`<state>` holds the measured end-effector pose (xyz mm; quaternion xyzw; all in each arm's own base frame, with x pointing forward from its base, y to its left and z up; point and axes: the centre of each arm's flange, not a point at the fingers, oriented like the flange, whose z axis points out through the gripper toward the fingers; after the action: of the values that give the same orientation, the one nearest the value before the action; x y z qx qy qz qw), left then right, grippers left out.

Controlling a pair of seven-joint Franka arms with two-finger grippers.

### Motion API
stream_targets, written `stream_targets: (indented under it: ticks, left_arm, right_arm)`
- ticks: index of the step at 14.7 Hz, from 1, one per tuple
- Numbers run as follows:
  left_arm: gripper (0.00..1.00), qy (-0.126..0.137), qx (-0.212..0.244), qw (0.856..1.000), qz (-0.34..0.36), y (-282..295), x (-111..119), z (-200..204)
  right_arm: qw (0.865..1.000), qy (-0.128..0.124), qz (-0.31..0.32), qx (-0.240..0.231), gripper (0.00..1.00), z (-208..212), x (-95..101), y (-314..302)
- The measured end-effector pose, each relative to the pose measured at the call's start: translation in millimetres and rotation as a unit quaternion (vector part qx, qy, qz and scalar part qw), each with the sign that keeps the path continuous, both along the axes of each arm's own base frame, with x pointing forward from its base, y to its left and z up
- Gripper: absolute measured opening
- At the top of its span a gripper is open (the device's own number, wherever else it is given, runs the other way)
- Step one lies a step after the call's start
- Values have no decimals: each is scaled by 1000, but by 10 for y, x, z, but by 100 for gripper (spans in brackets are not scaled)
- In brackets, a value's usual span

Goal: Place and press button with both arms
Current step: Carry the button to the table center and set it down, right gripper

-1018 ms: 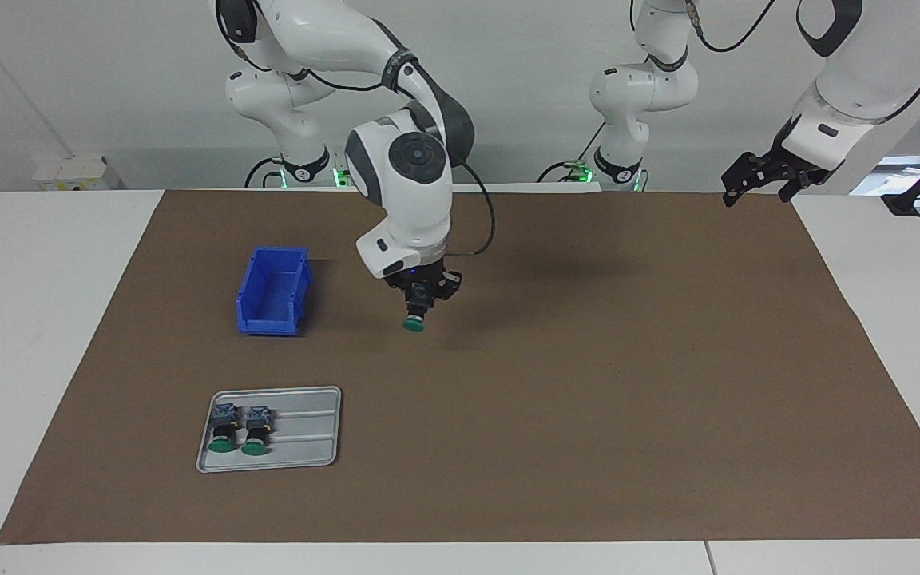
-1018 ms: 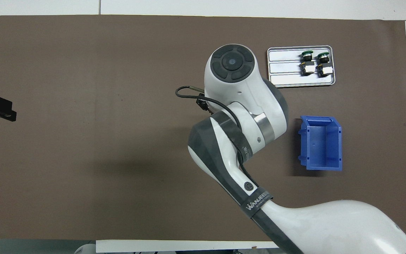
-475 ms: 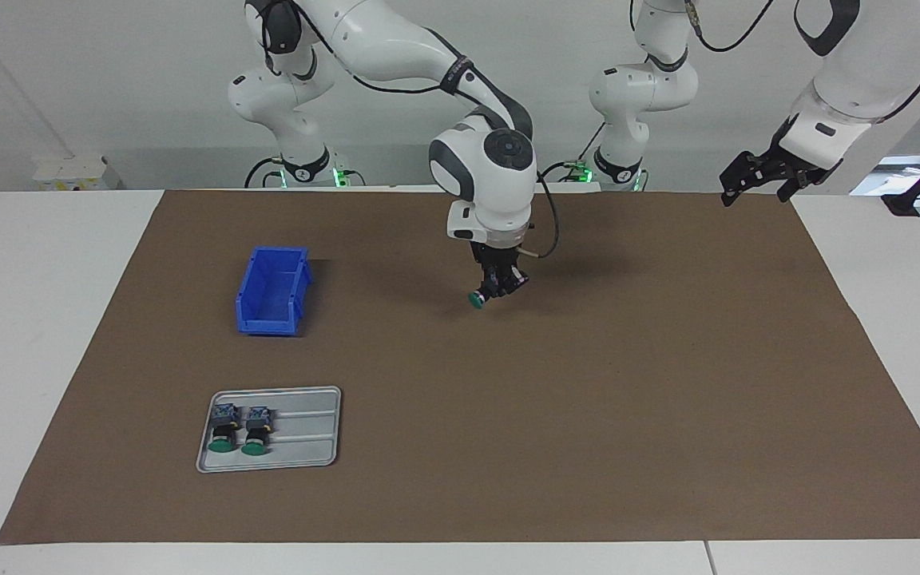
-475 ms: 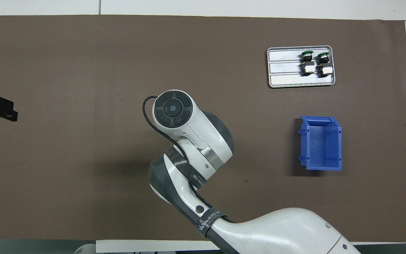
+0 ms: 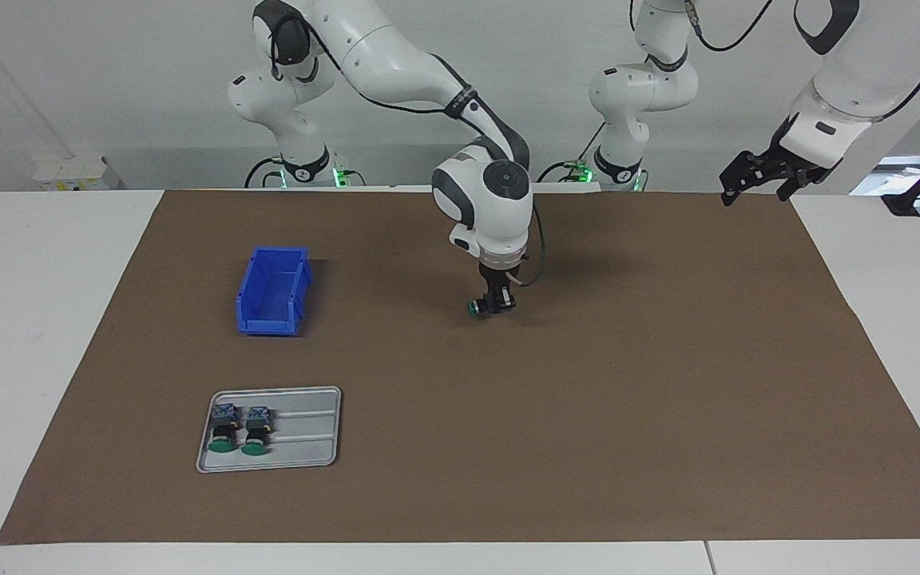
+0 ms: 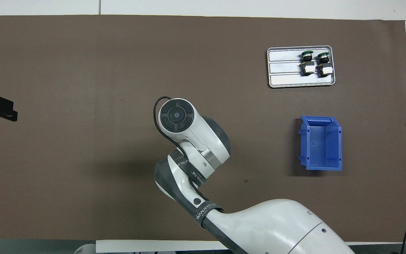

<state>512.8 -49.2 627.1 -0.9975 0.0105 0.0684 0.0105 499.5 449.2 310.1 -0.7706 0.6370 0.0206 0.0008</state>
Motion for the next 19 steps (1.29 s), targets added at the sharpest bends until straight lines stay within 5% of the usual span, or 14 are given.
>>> stream_targets:
  ticks: [2,8,13,19]
  left_arm:
    - [100,0,0,1000,0,0,-1,1]
    - [100,0,0,1000,1,-1,-2,3]
    - [100,-1,1,1000,9,-4,-2,3]
    - [100,-2,13,996,89,-88,-11,-1]
  right_arm:
    - [1000,3,-1,-3,41,-36,-15,-22]
    - [999,-24,-21,17,98,462,219,-186]
    - [999,-48,9,22,100,1794,711,-1560]
    - [986,-26,162,7,100,2614,659,-3065]
